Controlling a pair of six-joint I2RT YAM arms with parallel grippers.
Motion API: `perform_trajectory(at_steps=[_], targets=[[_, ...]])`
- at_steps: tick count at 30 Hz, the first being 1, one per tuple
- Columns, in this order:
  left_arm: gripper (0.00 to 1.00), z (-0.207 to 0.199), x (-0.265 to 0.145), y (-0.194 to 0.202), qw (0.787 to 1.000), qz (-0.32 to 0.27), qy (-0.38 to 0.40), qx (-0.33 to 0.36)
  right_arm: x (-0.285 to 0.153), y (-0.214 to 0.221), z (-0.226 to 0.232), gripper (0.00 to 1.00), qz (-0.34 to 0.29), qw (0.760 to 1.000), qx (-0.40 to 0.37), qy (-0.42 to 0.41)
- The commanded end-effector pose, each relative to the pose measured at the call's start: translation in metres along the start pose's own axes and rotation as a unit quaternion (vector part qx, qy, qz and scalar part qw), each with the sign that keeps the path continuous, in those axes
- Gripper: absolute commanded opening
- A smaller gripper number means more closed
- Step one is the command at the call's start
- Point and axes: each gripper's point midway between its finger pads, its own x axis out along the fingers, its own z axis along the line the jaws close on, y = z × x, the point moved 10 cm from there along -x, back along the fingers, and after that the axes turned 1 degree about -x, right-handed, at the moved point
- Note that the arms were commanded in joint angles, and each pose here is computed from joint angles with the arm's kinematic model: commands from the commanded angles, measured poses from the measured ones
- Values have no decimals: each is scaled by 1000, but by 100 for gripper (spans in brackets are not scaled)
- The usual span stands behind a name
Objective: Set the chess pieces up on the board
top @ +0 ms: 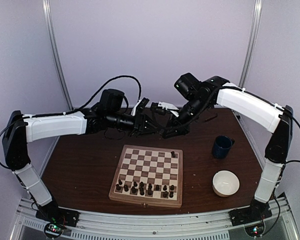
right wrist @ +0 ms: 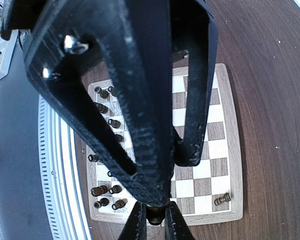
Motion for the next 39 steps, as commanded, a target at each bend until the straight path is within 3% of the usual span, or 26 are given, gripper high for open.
perform_trajectory(at_steps=[1, 12, 16, 19, 22, 26, 32, 39], targets=[[31, -2, 5, 2, 1000, 12, 14, 10, -8, -8, 1, 6, -10, 1000, -13, 17], [14, -1, 9, 3, 999, 22, 32, 5, -8, -9, -1, 6, -11, 1000, -12, 21], [10, -7, 5, 2, 999, -4, 50, 17, -18, -9, -3, 23, -20, 999, -2, 28], [8, -13, -3, 0, 996, -48, 69, 35, -43, -5, -13, 34, -81, 996, 28, -1], [7, -19, -11, -4, 992, -89, 72, 58, -60, 4, -25, 46, -179, 976, 90, -85], [7, -24, -16, -7, 985, -130, 84, 79, -51, 19, -40, 47, -194, 953, 174, -157], [7, -18, -14, -10, 976, -176, 111, 68, -34, 15, -57, 47, -286, 884, 253, -270], [7, -8, -7, -9, 973, -186, 121, 55, -34, 10, -60, 47, -291, 878, 259, -279]])
